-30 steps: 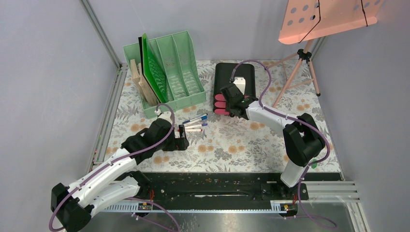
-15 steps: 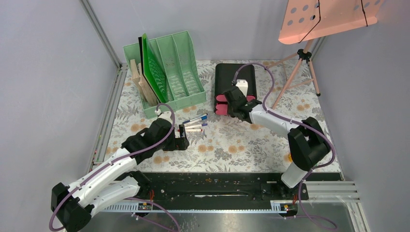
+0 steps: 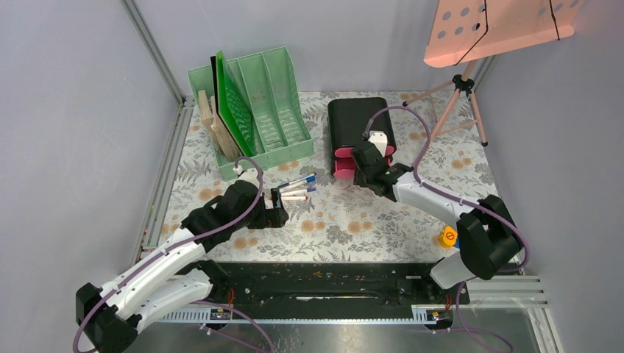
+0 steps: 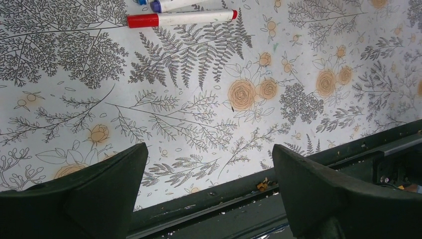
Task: Organize the desk
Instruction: Open the drawer in the storage box.
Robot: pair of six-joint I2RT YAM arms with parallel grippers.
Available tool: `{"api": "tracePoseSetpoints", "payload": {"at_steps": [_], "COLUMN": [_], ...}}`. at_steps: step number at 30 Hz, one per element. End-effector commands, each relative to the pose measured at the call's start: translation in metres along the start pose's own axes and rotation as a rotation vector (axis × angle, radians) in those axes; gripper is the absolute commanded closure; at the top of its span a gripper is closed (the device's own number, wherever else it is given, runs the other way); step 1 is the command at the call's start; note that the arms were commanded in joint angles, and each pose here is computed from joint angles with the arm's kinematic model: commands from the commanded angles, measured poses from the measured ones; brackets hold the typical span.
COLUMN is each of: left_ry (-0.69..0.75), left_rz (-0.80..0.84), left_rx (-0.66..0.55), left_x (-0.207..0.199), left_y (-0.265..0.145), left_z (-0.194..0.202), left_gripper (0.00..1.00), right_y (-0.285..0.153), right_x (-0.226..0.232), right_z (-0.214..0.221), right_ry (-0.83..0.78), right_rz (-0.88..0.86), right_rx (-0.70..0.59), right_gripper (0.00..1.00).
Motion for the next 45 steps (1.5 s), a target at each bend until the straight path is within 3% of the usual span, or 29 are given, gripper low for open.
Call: {"api": "tracePoseSetpoints", "payload": {"at_steps": [1, 28, 38, 45], "left_ry": [-0.018, -0.037, -0.040, -0.041], "left_rz": [0.045, 0.057, 0.060, 0.064], "left_rx": [-0.045, -0.050, -0.049, -0.051], "left_x": [-0.005, -0.004, -0.004, -0.003], "left_y": [-0.003, -0.002, -0.002, -0.003], "left_z": [-0.006, -0.002, -0.001, -0.001], "left_gripper": [0.01, 0.01, 0.01, 0.01], "right_y": [-0.014, -0.045, -0.049, -0.050], "right_x": [-0.010, -0.052, -0.065, -0.071], "right_z": [0.003, 0.039, 0.043, 0.044], "right_ry": [0.046, 0.015, 0.003, 0.011], "right_rz": [0.013, 0.055, 0.145, 0.207], "right_rx": [-0.024, 0.006, 0.008, 0.011], "right_gripper": [0.69, 0.66, 0.40, 0.33]}}
Point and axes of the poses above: each gripper's point midway between its finger pads, its own y axis out along the fingers, its own x axis along the line the jaws close on, z = x × y, the point moved 8 cm from there along -y, back along the fingers, and after that the axes turned 1 degree about y, right-handed, at the moved point
